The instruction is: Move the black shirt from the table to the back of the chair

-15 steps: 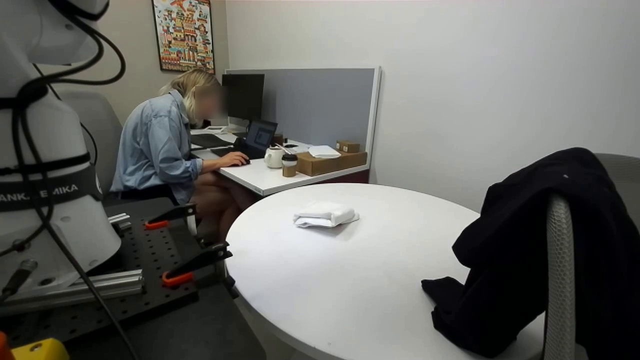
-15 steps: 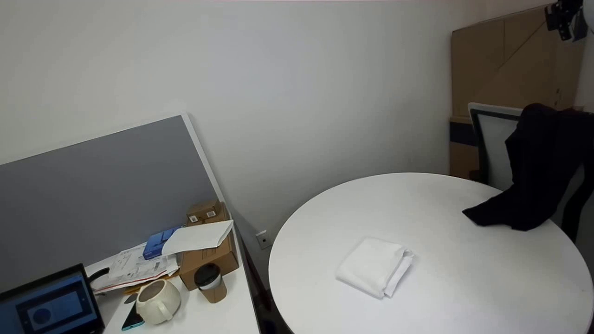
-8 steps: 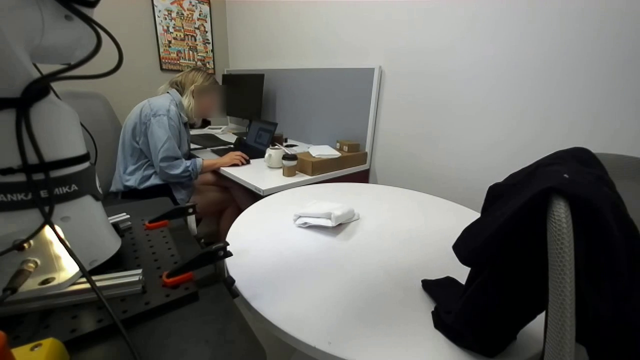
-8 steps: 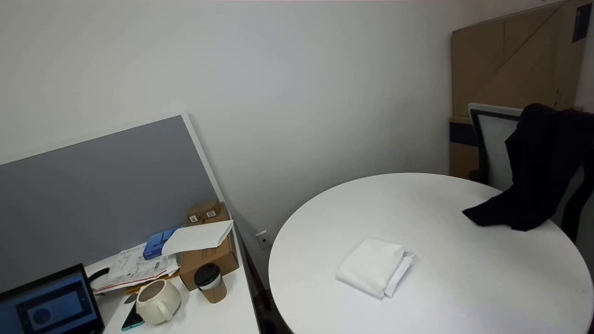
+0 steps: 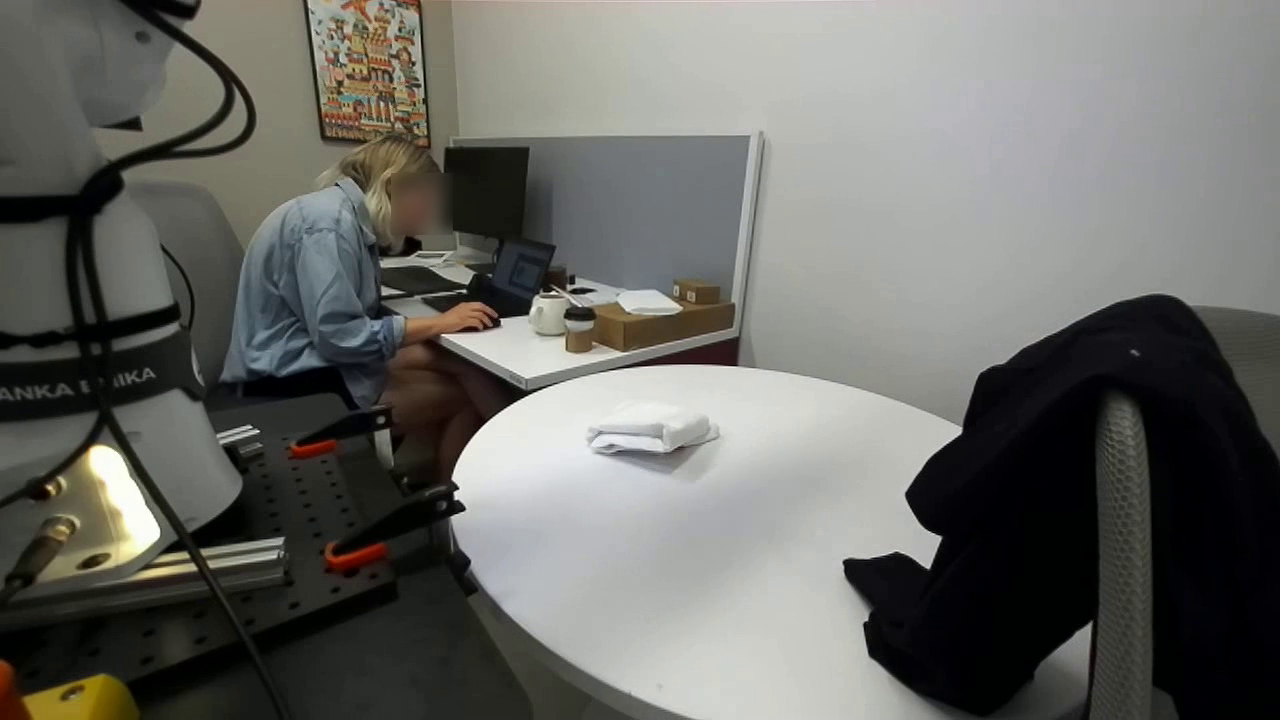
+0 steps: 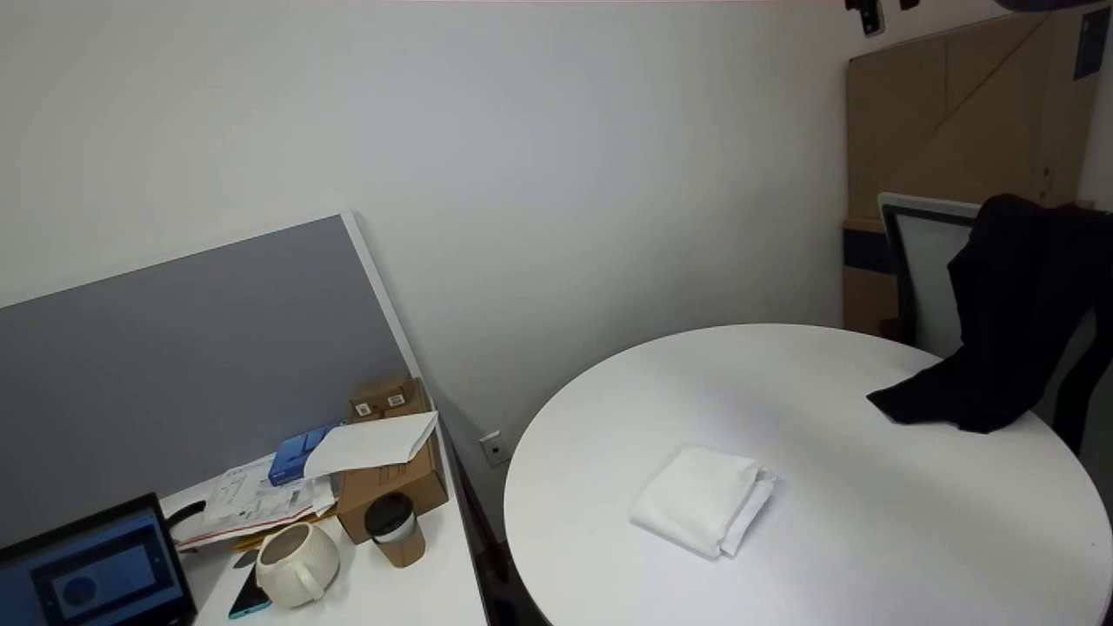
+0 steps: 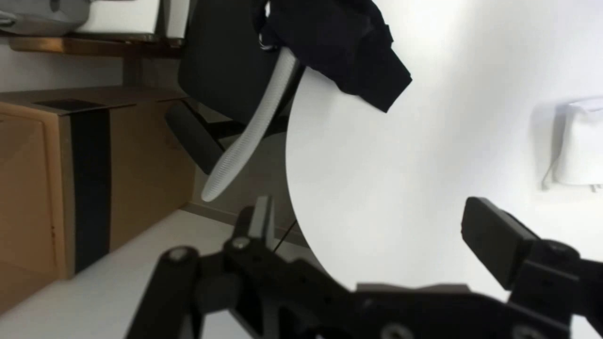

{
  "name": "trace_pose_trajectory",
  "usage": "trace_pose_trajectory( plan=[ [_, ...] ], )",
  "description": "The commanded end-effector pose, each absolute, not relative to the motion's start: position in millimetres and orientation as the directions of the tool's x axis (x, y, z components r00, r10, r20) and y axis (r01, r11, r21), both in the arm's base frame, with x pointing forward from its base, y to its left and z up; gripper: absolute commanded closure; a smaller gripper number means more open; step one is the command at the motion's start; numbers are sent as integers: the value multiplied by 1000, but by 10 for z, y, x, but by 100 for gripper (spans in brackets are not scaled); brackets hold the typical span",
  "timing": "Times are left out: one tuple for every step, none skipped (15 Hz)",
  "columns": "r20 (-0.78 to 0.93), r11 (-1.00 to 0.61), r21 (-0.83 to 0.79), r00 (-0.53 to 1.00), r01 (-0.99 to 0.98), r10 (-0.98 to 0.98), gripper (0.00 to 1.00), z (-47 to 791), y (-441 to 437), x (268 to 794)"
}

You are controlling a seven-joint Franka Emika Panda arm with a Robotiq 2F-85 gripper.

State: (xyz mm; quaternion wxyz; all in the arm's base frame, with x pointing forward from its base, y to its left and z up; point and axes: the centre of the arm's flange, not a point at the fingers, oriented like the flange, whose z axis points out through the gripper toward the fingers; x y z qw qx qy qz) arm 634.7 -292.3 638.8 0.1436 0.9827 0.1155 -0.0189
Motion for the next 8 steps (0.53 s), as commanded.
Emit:
trace_pose_trajectory(
  plan=[
    [-115,-916,249,949,313,293,0,5828,-2378,6035],
    [-124,-909,245,941,338,316,0,5772,-2274,6072],
    [-133,-901,242,932,360,336,0,5730,-2179,6103],
    [-132,-887,251,922,387,365,0,5687,-2098,6133],
    [-133,-872,267,911,411,389,0,5641,-2022,6172],
    [-143,-858,277,902,432,408,0,5579,-1967,6224],
    [-141,-845,300,896,443,420,0,5531,-1909,6273],
    [-141,-829,329,892,452,430,0,5466,-1865,6341]
  ],
)
